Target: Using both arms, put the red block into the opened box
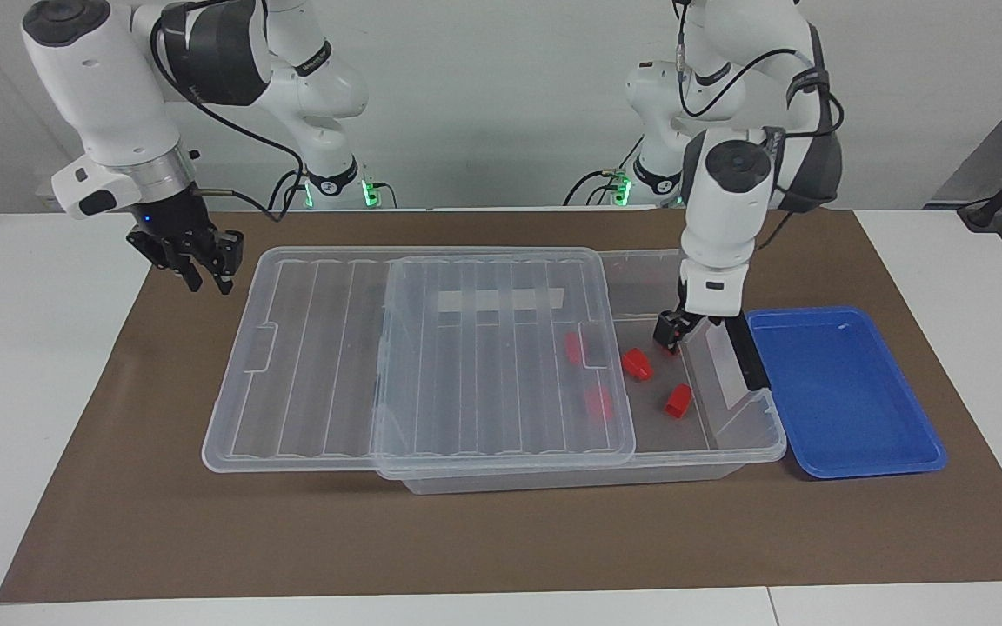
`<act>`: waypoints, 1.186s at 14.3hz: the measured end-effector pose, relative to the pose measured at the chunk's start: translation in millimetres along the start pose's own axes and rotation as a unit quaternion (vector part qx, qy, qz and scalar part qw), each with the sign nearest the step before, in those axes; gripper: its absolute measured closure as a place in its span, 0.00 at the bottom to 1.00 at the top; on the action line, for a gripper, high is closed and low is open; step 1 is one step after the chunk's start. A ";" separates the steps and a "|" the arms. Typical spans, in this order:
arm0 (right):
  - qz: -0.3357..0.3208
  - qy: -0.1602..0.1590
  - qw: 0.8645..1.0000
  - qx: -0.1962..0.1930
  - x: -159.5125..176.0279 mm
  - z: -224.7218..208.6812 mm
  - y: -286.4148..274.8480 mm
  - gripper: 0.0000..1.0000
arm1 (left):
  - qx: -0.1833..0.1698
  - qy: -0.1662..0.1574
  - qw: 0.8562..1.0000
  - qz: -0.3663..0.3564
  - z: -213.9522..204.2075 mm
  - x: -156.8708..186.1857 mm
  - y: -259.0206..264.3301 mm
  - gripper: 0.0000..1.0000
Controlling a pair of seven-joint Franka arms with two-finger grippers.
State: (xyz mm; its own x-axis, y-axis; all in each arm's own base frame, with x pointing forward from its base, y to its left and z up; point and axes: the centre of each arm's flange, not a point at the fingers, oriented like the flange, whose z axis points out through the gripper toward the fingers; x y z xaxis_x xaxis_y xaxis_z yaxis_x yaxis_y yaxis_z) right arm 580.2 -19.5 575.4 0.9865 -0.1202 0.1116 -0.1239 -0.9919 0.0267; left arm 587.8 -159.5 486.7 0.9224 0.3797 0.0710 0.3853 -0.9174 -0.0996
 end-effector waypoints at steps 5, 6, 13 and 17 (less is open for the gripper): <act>0.005 0.031 1.000 0.001 4.2 44.7 19.7 0.99 | 0.007 -0.028 0.992 0.121 -71.6 40.1 -125.3 0.00; 0.004 0.033 0.999 0.002 5.0 53.0 19.0 0.99 | 0.005 -0.033 0.987 0.158 -82.2 45.1 -160.8 0.00; -0.007 0.024 1.000 0.010 17.6 104.3 5.3 0.99 | -0.006 -0.025 0.958 0.284 -104.1 46.8 -223.7 0.00; -0.032 0.025 0.999 0.014 16.1 106.5 -24.7 0.99 | -0.007 -0.019 0.952 0.307 -111.2 40.1 -207.7 0.00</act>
State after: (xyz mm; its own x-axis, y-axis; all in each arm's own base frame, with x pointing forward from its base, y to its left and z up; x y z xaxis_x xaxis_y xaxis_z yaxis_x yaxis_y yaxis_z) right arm 610.6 -1.2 470.8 0.9854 -0.0560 0.1610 -0.0581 -0.9983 0.0082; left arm 541.7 33.0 620.6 0.9741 -0.2240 -0.0312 -0.2260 -0.9693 -0.0971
